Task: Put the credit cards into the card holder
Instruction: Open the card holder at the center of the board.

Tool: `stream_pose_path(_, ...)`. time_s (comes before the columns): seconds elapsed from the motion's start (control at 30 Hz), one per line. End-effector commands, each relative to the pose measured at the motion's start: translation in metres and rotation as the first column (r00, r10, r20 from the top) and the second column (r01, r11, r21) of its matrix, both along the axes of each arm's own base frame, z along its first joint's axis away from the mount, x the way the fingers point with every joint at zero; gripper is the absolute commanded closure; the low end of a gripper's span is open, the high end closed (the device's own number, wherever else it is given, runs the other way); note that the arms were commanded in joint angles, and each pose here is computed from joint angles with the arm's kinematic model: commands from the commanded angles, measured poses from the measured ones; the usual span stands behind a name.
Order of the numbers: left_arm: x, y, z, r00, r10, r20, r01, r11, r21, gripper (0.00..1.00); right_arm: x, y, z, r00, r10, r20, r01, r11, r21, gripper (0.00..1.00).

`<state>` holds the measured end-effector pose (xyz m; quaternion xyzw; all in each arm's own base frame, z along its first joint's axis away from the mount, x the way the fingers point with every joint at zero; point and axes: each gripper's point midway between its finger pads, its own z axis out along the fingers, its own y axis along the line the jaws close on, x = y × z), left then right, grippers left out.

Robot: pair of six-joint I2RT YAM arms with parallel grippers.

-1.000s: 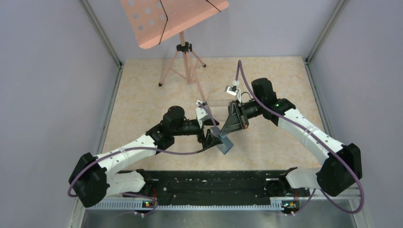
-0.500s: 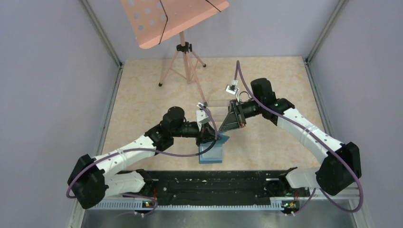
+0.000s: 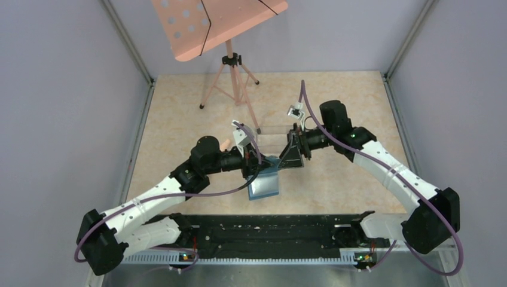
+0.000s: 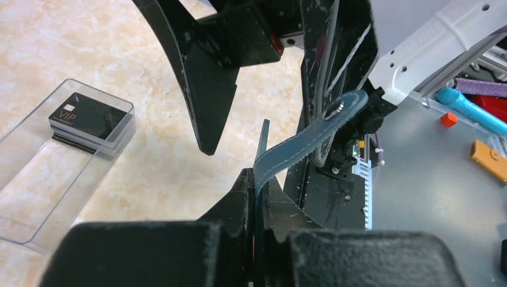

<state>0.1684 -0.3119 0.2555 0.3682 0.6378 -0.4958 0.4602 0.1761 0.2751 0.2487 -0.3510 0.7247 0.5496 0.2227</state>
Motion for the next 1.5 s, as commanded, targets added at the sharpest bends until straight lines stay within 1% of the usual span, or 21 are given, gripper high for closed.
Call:
stream_pose_path(0.0, 0.002, -0.004, 0.038, 1.0, 0.01, -0.004, -0.011, 0.994, -0.112, 1.0, -0.01, 0.003, 0.004, 0.997, 0.061, 0.054, -0.063, 0.997, 0.032, 0.23)
stream_pose_path(0.07, 0.002, -0.005, 0.044, 1.0, 0.013, -0.002, -0.014, 0.992, -0.124, 1.0, -0.013, 0.007, 0.005, 0.996, 0.08, 0.049, -0.082, 0.996, 0.041, 0.29)
stream_pose_path(0.13, 0.004, -0.004, 0.049, 1.0, 0.023, 0.0, -0.023, 0.99, -0.138, 1.0, -0.015, 0.01, 0.006, 0.995, 0.092, 0.043, -0.095, 0.994, 0.052, 0.4)
stream_pose_path(0.17, 0.005, -0.004, 0.05, 1.0, 0.027, -0.003, -0.027, 0.99, -0.141, 1.0, -0.016, 0.01, 0.006, 0.995, 0.096, 0.038, -0.098, 0.993, 0.058, 0.48)
stream_pose_path(0.2, 0.005, -0.004, 0.052, 1.0, 0.029, -0.003, -0.029, 0.989, -0.145, 1.0, -0.016, 0.011, 0.007, 0.995, 0.096, 0.037, -0.098, 0.993, 0.065, 0.6)
stream_pose_path(0.33, 0.007, -0.002, 0.056, 0.999, 0.043, -0.02, -0.046, 0.986, -0.163, 1.0, -0.014, 0.013, 0.009, 0.996, 0.084, 0.03, -0.086, 0.994, 0.075, 1.0)
stream_pose_path(0.4, 0.009, -0.001, 0.056, 0.998, 0.06, -0.025, -0.063, 0.984, -0.165, 0.99, -0.01, 0.013, 0.007, 0.998, 0.062, 0.025, -0.063, 0.996, 0.067, 1.0)
stream_pose_path(0.43, 0.014, 0.001, 0.054, 0.996, 0.088, -0.032, -0.092, 0.983, -0.16, 0.9, -0.007, 0.014, 0.006, 0.999, 0.041, 0.022, -0.042, 0.998, 0.057, 1.0)
stream_pose_path(0.47, 0.019, 0.004, 0.053, 0.992, 0.123, -0.04, -0.128, 0.98, -0.153, 0.71, -0.003, 0.014, 0.003, 1.0, 0.016, 0.016, -0.017, 0.999, 0.044, 1.0)
stream_pose_path(0.5, 0.025, 0.008, 0.05, 0.984, 0.167, -0.053, -0.173, 0.975, -0.14, 0.49, 0.0, 0.014, 0.001, 1.0, -0.003, 0.011, 0.002, 0.999, 0.034, 1.0)
stream_pose_path(0.53, 0.032, 0.014, 0.048, 0.973, 0.223, -0.066, -0.23, 0.965, -0.126, 0.33, 0.004, 0.014, -0.003, 1.0, -0.025, 0.003, 0.025, 1.0, 0.019, 1.0)
stream_pose_path(0.57, 0.037, 0.02, 0.043, 0.958, 0.273, -0.084, -0.281, 0.954, -0.107, 0.21, 0.009, 0.013, -0.007, 0.998, -0.058, -0.004, 0.058, 0.998, 0.0, 1.0)
stream_pose_path(0.67, 0.054, 0.045, 0.034, 0.883, 0.447, -0.146, -0.457, 0.888, -0.046, 0.02, 0.023, 0.007, -0.02, 0.989, -0.143, -0.029, 0.142, 0.989, -0.04, 1.0)
stream_pose_path(0.73, 0.062, 0.062, 0.024, 0.823, 0.538, -0.185, -0.546, 0.838, 0.01, 0.01, 0.03, 0.0, -0.026, 0.982, -0.182, -0.045, 0.179, 0.983, -0.05, 1.0)
stream_pose_path(0.8, 0.07, 0.083, 0.008, 0.732, 0.641, -0.228, -0.642, 0.762, 0.084, 0.01, 0.036, -0.007, -0.03, 0.976, -0.211, -0.055, 0.208, 0.977, -0.053, 1.0)
stream_pose_path(0.83, 0.07, 0.105, -0.018, 0.636, 0.72, -0.277, -0.697, 0.691, 0.194, 0.01, 0.041, -0.015, -0.032, 0.969, -0.238, -0.062, 0.234, 0.971, -0.055, 1.0)
stream_pose_path(0.9, 0.066, 0.113, -0.037, 0.604, 0.735, -0.306, -0.693, 0.675, 0.253, 0.01, 0.043, -0.021, -0.035, 0.965, -0.252, -0.065, 0.249, 0.967, -0.061, 1.0)
stream_pose_path(0.97, 0.061, 0.115, -0.056, 0.581, 0.733, -0.354, -0.672, 0.678, 0.299, 0.01, 0.044, -0.024, -0.038, 0.964, -0.259, -0.066, 0.254, 0.964, -0.073, 1.0)
stream_pose_path(1.1, 0.048, 0.101, -0.082, 0.583, 0.683, -0.441, -0.587, 0.729, 0.352, 0.01, 0.041, -0.025, -0.044, 0.965, -0.25, -0.081, 0.243, 0.966, -0.083, 1.0)
stream_pose_path(1.37, 0.047, 0.077, -0.109, 0.6, 0.629, -0.495, -0.464, 0.777, 0.426, 0.04, 0.037, -0.024, -0.042, 0.97, -0.231, -0.082, 0.225, 0.972, -0.074, 1.0)
stream_pose_path(1.47, 0.05, 0.072, -0.126, 0.57, 0.646, -0.508, -0.429, 0.761, 0.487, 0.07, 0.036, -0.024, -0.042, 0.971, -0.223, -0.084, 0.218, 0.974, -0.069, 1.0)
